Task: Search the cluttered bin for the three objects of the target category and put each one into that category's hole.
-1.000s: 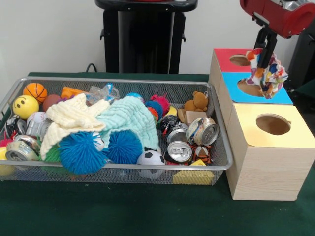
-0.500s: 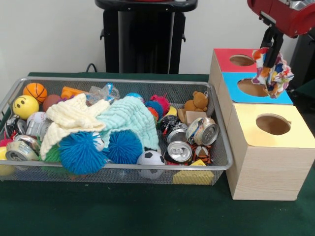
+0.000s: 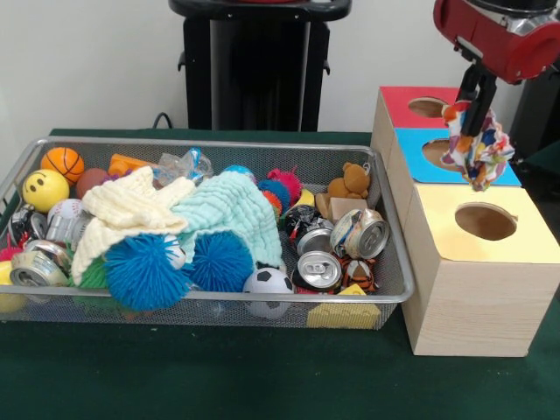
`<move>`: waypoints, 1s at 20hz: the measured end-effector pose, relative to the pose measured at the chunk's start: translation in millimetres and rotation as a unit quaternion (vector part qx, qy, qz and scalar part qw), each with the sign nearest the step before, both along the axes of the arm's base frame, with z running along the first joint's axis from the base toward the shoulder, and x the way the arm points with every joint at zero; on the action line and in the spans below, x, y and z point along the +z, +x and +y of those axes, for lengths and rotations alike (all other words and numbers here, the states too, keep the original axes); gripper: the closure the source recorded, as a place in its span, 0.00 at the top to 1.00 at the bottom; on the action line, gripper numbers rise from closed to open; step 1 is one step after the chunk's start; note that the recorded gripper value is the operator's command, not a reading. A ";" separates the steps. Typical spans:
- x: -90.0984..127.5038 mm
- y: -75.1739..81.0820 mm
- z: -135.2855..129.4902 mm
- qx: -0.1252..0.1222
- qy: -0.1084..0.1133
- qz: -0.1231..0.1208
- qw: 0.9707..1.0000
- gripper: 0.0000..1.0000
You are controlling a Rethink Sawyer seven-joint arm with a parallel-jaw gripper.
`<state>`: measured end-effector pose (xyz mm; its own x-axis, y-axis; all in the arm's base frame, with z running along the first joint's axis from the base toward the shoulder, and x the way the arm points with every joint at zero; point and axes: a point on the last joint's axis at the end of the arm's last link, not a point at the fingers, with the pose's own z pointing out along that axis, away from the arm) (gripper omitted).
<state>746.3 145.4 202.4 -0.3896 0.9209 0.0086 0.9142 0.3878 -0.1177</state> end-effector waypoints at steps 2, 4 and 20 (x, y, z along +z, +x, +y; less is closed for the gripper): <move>-4.4 1.4 -0.4 0.000 -0.002 -0.004 1.000 0.00; -9.0 2.9 -0.9 0.000 -0.004 -0.009 1.000 0.00; -44.9 8.7 2.5 -0.012 -0.014 -0.029 0.999 0.00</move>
<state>754.9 147.9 157.5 -0.3663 0.9297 -0.0387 0.9288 0.3628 -0.0749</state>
